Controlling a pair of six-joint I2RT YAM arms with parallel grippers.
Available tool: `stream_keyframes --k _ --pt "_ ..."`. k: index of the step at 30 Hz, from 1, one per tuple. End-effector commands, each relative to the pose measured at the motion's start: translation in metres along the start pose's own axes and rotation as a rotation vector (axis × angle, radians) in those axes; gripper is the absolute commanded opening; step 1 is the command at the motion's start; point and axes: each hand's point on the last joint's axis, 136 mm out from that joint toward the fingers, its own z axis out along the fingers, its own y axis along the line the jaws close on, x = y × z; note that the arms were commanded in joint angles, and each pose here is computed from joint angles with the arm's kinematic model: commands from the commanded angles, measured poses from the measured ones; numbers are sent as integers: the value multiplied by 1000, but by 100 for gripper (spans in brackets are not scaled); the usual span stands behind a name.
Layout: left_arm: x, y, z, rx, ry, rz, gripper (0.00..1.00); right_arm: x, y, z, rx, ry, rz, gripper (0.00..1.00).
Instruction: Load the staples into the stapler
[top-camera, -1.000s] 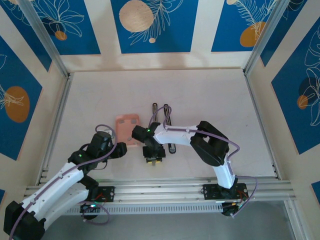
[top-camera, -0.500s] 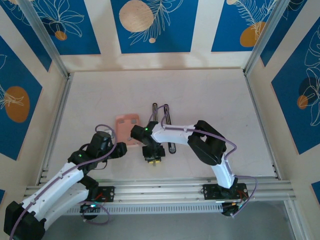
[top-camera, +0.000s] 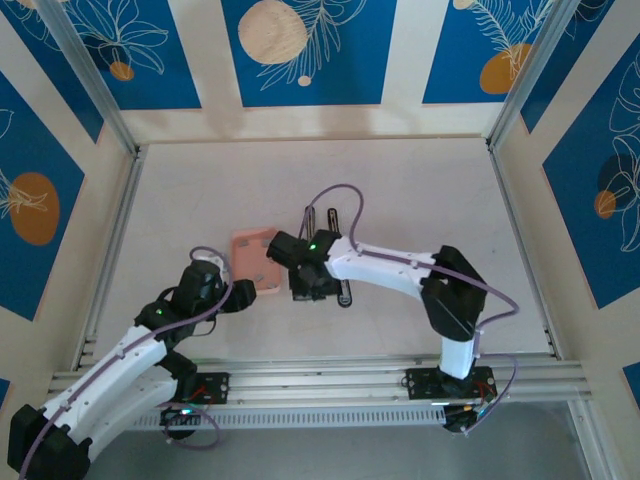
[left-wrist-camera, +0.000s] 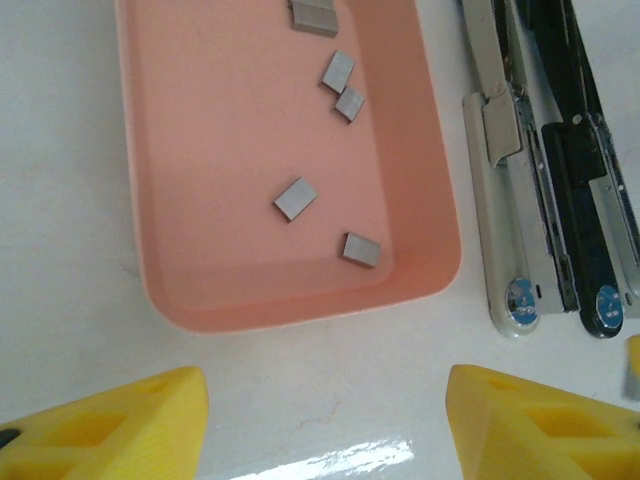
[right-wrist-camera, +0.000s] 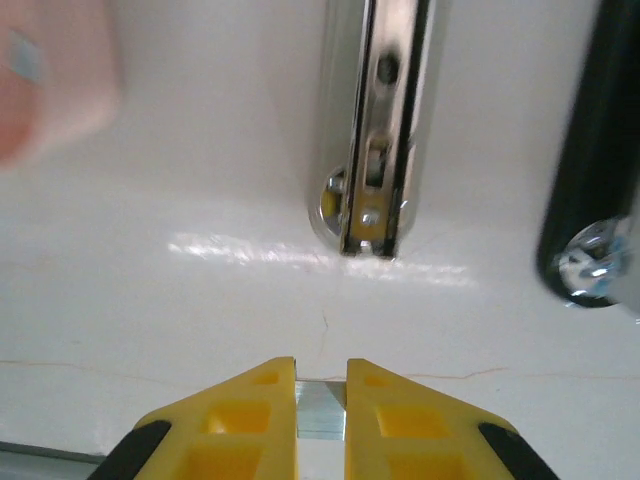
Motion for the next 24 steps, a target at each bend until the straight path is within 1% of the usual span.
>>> stream_keyframes --k 1,8,12,24 --pt "-25 -11 -4 35 -79 -1 65 -28 -14 -13 10 -113 26 15" --pt "-36 -9 -3 14 -129 -16 65 -49 -16 -7 -5 -134 19 15" --pt "-32 -3 1 -12 -112 -25 65 -56 -10 3 2 -128 2 14" --pt "-30 -3 9 -8 -96 -31 66 -47 -8 31 15 -78 10 14"
